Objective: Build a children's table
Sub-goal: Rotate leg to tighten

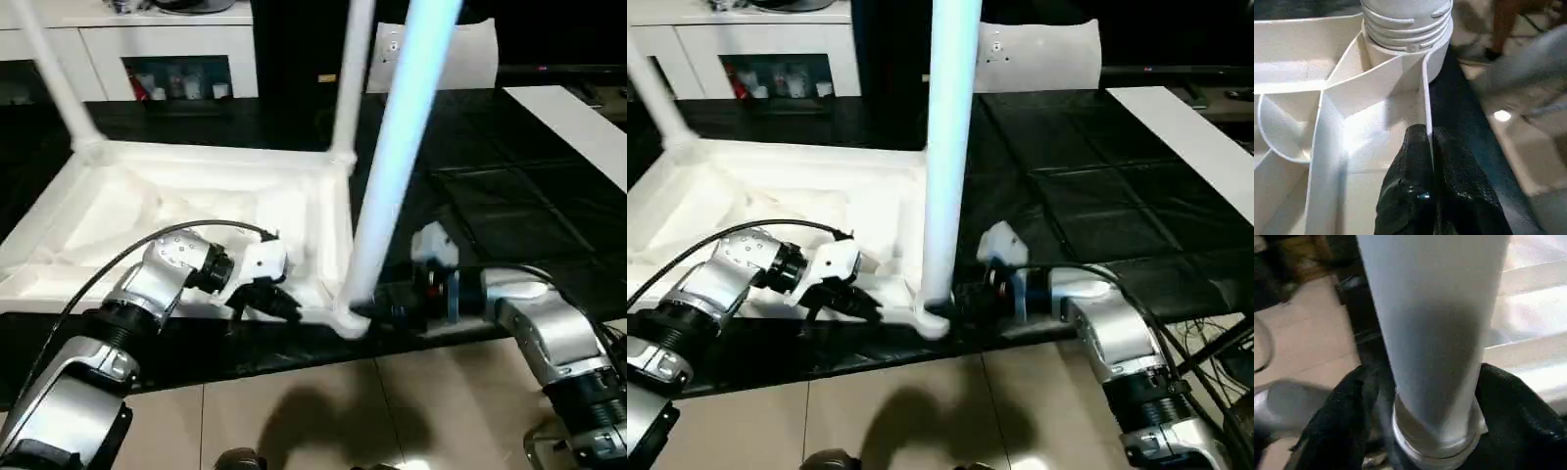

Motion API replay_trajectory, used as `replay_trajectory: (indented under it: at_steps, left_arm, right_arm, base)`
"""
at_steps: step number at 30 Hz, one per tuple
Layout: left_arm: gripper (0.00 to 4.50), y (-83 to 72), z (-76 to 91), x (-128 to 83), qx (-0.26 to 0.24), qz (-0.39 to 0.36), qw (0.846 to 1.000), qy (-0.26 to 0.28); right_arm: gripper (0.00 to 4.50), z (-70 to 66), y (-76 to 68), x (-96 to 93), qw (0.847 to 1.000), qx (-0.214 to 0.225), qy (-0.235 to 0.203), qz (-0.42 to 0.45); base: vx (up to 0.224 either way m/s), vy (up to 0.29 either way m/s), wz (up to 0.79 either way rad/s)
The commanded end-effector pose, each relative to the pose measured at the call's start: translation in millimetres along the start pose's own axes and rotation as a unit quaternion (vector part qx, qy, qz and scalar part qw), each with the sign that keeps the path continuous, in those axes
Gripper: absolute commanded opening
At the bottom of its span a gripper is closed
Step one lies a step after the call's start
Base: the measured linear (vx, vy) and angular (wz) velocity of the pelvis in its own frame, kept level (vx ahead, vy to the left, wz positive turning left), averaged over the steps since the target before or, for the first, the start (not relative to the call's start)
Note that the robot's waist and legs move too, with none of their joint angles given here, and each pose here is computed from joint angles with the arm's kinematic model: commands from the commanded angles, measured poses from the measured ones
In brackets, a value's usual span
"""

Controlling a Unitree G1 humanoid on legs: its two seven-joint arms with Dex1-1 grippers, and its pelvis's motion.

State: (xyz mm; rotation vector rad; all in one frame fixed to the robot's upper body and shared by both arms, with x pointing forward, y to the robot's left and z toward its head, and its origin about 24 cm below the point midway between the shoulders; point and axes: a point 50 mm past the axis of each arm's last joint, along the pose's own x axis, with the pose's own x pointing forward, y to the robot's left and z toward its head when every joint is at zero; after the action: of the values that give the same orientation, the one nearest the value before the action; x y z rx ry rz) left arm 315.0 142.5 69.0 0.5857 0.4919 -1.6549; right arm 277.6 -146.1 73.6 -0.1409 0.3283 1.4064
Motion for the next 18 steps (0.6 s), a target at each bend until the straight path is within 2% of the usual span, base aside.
replay_trajectory:
  at_steps: [1,7,13,15,18]
  left_arm:
    - [0.0,1.1,13.9,1,0.044,-0.046,0.998,0.008]
    - [0.0,1.6,16.6,2,0.048,-0.058,0.997,0.006]
    - [0.0,5.1,18.0,2,0.026,-0.028,0.999,-0.022]
    - [0.0,6.6,17.9,3,0.015,-0.009,0.999,-0.032]
    - [0.0,13.0,12.7,9,-0.031,0.065,0.997,-0.028]
  right_arm:
    - [2.9,4.3,6.2,3.8,0.999,-0.013,-0.001,0.042]
    - [2.48,3.6,9.5,9.4,0.997,-0.008,0.001,0.073]
    - [2.12,6.0,15.6,8.8,0.996,0.028,-0.027,0.078]
    - [2.07,5.7,16.8,10.4,0.997,0.037,-0.036,0.064]
    - [2.05,2.9,10.8,19.9,0.997,0.043,-0.049,-0.04]
  base:
    - [0.0,0.0,0.0]
    - [0.0,0.0,0.0]
    - [0.0,0.0,0.0]
    - [0.0,0.0,0.0]
    - [0.0,0.0,0.0]
